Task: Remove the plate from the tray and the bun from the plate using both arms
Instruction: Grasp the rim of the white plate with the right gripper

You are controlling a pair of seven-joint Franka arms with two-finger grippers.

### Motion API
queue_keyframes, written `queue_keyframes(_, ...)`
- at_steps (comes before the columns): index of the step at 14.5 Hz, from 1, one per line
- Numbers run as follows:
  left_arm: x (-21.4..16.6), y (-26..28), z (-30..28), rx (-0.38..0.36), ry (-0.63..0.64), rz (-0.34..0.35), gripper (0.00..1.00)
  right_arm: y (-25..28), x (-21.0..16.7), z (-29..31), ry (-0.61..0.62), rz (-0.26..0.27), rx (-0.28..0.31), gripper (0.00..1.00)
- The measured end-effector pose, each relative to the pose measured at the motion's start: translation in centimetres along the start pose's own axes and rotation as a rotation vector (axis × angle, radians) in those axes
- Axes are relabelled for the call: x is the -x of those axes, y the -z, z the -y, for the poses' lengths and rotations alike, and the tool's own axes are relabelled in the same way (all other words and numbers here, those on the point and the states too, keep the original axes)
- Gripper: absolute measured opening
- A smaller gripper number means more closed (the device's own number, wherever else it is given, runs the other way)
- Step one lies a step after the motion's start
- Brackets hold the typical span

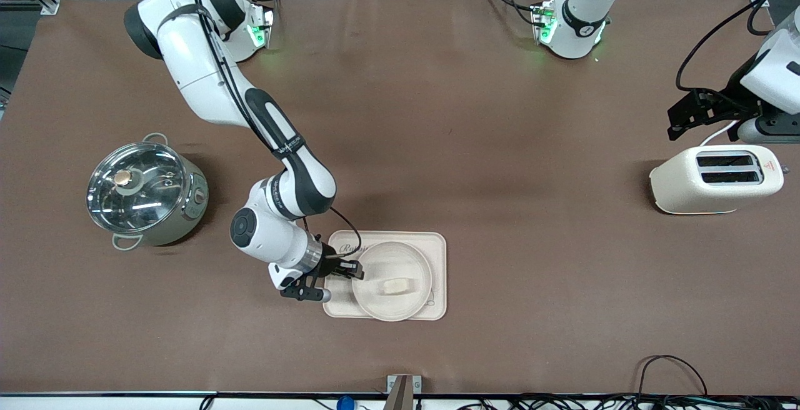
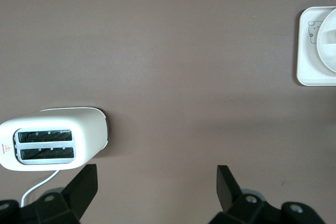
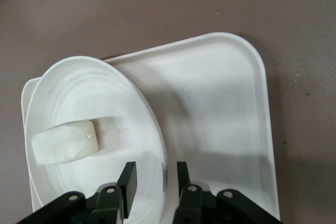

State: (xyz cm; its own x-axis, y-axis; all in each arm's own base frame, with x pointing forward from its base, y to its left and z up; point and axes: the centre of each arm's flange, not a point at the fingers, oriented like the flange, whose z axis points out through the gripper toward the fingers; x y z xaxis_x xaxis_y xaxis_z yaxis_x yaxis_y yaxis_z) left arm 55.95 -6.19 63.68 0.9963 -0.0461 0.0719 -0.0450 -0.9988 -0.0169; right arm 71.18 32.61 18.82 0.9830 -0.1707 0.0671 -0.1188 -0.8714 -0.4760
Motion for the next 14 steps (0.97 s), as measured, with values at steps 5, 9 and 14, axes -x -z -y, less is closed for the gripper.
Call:
queue_keyframes(5,0.0,0.0,0.02,0.0,0.0,0.0,1.0,-0.41,0.08,-0.29,-0.003,0.002,0.003,0.29)
queue_keyframes(9,0.0,0.0,0.03,0.0,0.0,0.0,1.0,-0.44,0.08,-0.33,-0.003,0.002,0.003,0.18)
queue_keyframes(14,-0.01,0.0,0.08,0.0,0.001,0.0,1.0,-0.37,0.02,-0.26,-0.002,0.0,0.002,0.06)
